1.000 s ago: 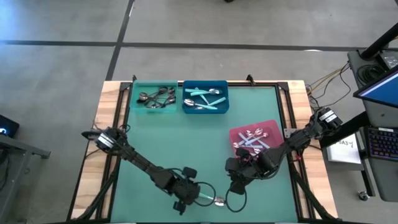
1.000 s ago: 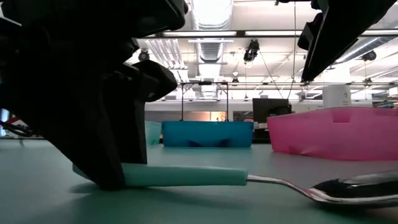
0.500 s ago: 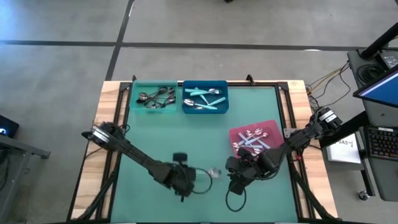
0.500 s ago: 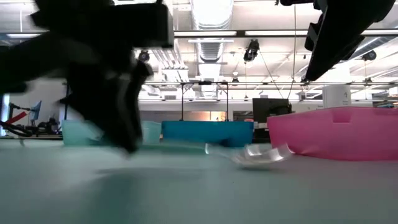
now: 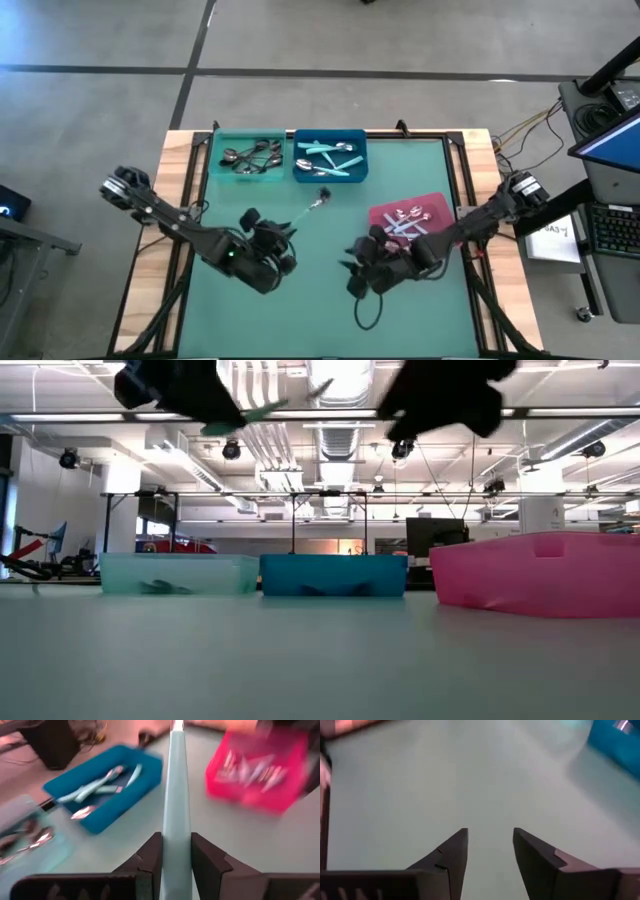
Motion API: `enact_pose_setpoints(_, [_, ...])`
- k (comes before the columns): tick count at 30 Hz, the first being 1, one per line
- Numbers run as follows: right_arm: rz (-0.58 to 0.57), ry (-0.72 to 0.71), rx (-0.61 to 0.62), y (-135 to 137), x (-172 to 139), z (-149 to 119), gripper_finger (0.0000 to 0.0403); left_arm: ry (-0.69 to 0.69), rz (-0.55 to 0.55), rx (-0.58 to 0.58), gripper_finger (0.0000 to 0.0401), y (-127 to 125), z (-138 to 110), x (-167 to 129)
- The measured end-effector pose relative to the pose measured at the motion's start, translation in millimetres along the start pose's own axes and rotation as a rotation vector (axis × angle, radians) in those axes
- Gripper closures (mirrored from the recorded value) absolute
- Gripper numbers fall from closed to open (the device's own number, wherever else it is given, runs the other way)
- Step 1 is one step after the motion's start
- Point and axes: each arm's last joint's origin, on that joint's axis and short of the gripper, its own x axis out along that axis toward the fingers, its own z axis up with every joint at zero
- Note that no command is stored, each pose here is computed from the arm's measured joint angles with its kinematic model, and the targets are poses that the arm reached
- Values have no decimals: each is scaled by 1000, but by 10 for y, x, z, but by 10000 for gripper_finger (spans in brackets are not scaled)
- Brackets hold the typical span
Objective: Sort silverware by color (type)
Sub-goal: Put the green spoon into the blue bin
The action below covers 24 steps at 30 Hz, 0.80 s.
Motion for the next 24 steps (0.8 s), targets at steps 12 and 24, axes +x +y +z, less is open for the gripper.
enact_pose_setpoints(12, [51, -378, 105, -232, 215, 703, 245, -243, -80, -265, 339, -63, -182, 138])
enact_pose_setpoints(24, [109, -426, 190, -507, 359, 966, 245, -287, -116, -303, 339, -137, -203, 175])
